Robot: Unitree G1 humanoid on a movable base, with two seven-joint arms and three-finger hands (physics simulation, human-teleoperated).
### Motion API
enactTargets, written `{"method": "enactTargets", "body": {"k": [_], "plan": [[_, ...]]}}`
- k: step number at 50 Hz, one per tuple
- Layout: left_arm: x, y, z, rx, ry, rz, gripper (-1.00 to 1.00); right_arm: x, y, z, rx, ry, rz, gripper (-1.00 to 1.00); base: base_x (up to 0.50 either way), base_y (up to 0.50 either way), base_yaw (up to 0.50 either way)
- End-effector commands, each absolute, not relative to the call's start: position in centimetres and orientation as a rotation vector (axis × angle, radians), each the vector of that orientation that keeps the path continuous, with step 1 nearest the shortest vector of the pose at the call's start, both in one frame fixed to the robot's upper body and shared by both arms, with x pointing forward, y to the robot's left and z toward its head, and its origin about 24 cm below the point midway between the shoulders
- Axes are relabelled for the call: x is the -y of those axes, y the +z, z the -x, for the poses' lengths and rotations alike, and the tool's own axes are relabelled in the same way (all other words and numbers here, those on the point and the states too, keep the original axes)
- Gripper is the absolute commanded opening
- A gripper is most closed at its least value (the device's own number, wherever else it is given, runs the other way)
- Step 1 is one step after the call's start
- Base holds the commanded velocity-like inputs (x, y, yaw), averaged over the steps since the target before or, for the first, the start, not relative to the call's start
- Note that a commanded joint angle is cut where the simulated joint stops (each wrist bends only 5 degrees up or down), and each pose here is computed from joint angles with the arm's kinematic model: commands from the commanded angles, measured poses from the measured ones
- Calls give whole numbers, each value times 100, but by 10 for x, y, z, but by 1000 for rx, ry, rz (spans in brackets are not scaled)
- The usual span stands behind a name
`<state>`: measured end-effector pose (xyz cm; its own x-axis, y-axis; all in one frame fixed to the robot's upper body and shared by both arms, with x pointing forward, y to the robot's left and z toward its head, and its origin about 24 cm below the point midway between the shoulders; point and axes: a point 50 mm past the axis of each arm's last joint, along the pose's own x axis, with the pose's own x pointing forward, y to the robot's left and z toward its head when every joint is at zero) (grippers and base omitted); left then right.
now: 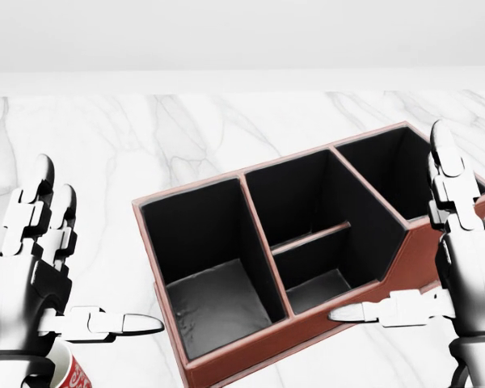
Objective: Pick up the book and place it in the back compartment of the caddy.
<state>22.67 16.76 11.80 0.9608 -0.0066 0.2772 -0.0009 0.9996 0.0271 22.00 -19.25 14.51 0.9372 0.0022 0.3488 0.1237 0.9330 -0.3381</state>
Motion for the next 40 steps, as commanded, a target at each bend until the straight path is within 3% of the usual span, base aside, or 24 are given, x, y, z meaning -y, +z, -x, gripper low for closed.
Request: {"method": "enactTargets", "body": {"k": [1, 40], "plan": [[-168, 118, -227, 279, -3, -27, 100, 208, 148, -219, 322, -107, 511, 100, 0, 0, 0], [-171, 119, -228, 285, 8, -28, 100, 236, 148, -199, 166, -144, 782, 100, 0, 0, 0]]}}
